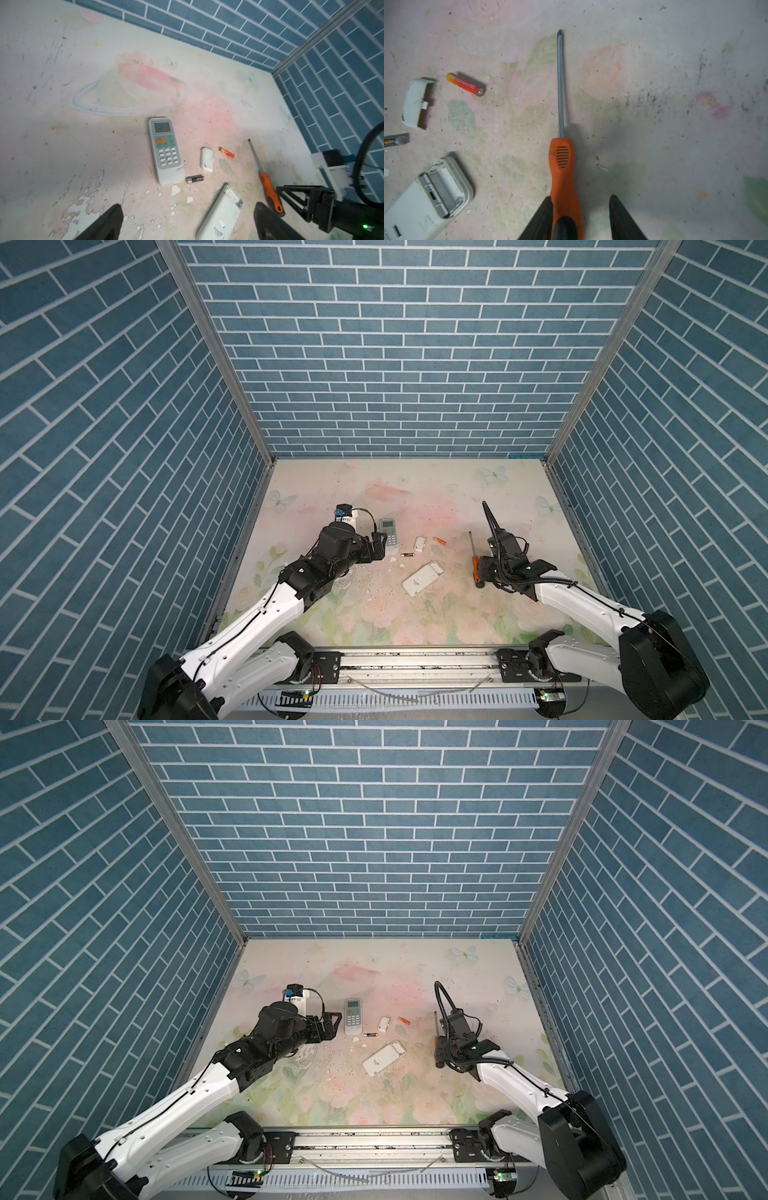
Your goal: Unload the batteries from the remote control
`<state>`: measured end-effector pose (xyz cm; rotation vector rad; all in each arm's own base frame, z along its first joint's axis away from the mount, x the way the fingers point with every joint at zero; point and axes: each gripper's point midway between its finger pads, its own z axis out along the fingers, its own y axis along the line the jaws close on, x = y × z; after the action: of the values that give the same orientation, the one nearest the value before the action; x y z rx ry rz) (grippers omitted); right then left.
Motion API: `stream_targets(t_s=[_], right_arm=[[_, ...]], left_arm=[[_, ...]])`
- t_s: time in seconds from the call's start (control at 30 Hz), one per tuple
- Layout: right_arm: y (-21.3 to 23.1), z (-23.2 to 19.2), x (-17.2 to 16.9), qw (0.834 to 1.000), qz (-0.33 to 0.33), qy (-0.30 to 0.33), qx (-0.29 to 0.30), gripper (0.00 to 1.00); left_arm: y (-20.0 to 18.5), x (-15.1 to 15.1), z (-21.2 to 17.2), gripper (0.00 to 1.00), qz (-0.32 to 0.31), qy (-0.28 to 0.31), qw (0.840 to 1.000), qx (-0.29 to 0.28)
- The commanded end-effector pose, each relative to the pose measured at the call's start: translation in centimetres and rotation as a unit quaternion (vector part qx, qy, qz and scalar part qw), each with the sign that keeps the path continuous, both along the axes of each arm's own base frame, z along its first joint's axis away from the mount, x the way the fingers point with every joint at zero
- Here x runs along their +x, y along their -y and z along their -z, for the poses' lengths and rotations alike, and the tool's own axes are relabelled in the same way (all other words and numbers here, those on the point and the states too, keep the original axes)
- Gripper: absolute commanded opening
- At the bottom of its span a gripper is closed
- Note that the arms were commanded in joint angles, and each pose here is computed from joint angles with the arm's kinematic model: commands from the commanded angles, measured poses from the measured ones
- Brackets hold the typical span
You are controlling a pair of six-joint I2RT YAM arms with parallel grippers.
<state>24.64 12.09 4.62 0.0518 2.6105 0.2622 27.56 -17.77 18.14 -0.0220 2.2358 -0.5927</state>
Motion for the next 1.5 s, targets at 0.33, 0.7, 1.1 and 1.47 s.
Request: stream_targets(t_s=[0.33, 0.7, 1.1, 1.47], right_arm=[[-0.5, -4.1, 1.2, 1.0, 0.007, 0.023, 0.005, 0.5], [0.3, -10.9, 2.0, 0.996, -0.014, 0.09, -0.014, 0.53], [-0.6, -13.6, 3.2, 0.991, -0.046, 0.121, -0.018, 0.54], [-0.8, -13.3, 3.9, 0.991, -0.049, 0.121, -0.028, 0.54]], left_arm=[[-0.8, 1.7, 4.4, 1.0, -0.019, -0.16, 0.972, 0.172], [3.1, 6.8, 8.8, 1.0, -0.022, -0.228, 0.937, 0.265], [5.4, 10.1, 13.5, 0.95, -0.031, -0.269, 0.921, 0.281], [4.6, 10.5, 16.2, 0.83, -0.04, -0.299, 0.913, 0.275]])
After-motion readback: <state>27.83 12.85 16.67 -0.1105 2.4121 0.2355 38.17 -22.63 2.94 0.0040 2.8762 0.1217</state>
